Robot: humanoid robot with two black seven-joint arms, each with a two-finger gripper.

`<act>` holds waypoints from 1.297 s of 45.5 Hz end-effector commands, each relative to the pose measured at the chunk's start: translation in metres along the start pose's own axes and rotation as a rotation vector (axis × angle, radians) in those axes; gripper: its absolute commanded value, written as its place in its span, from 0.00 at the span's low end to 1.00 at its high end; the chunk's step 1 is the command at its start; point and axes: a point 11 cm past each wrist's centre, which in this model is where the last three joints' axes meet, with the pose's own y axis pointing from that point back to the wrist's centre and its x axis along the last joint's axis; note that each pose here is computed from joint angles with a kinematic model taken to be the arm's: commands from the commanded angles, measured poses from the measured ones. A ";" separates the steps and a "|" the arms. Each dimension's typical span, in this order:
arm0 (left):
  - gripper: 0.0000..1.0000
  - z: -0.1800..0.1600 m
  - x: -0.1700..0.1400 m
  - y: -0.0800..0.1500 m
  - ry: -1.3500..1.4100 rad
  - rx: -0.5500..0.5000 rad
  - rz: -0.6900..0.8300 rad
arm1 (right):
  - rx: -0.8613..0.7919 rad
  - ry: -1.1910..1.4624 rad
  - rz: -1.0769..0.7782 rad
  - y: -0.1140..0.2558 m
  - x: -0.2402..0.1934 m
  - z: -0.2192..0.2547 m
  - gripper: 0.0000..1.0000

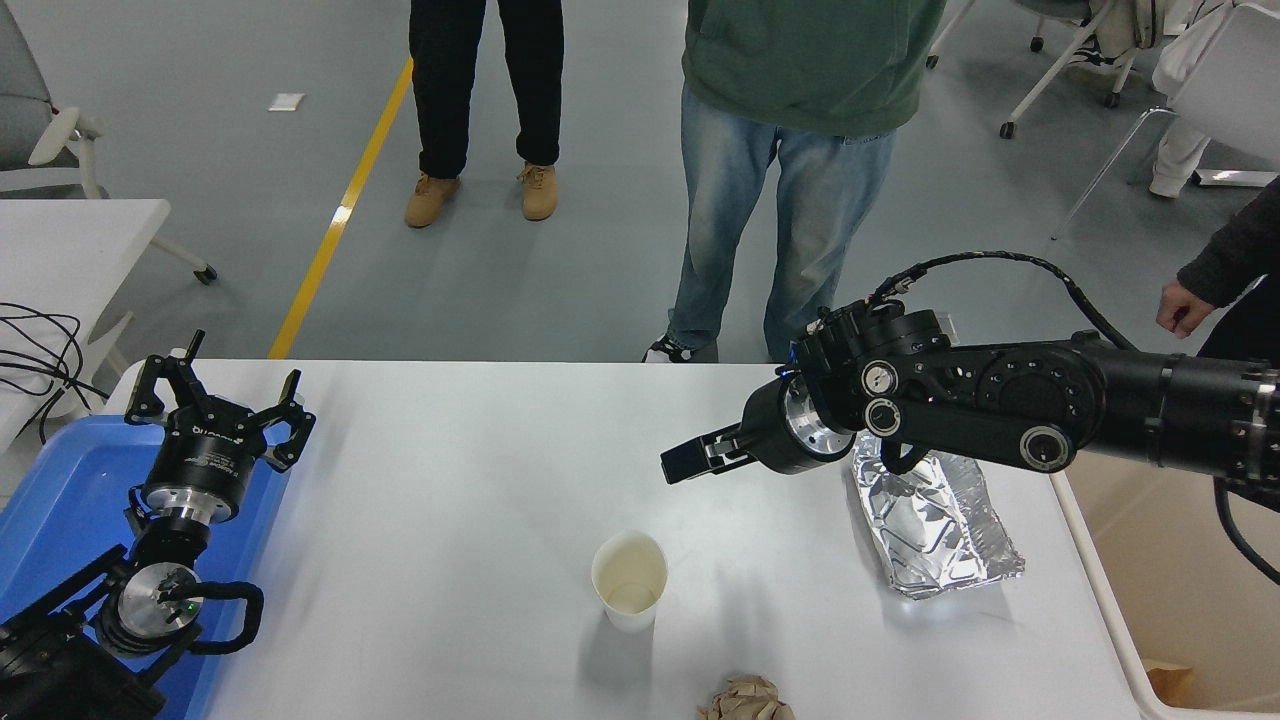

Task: Clean the table surface

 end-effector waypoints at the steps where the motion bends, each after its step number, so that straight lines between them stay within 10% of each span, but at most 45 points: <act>1: 0.99 0.000 0.000 0.000 0.000 0.000 0.000 | 0.007 -0.133 -0.010 0.003 0.001 0.002 0.99; 59: 0.99 0.000 0.000 0.000 0.000 0.000 0.000 | 0.022 -0.186 -0.063 -0.057 -0.064 -0.021 0.98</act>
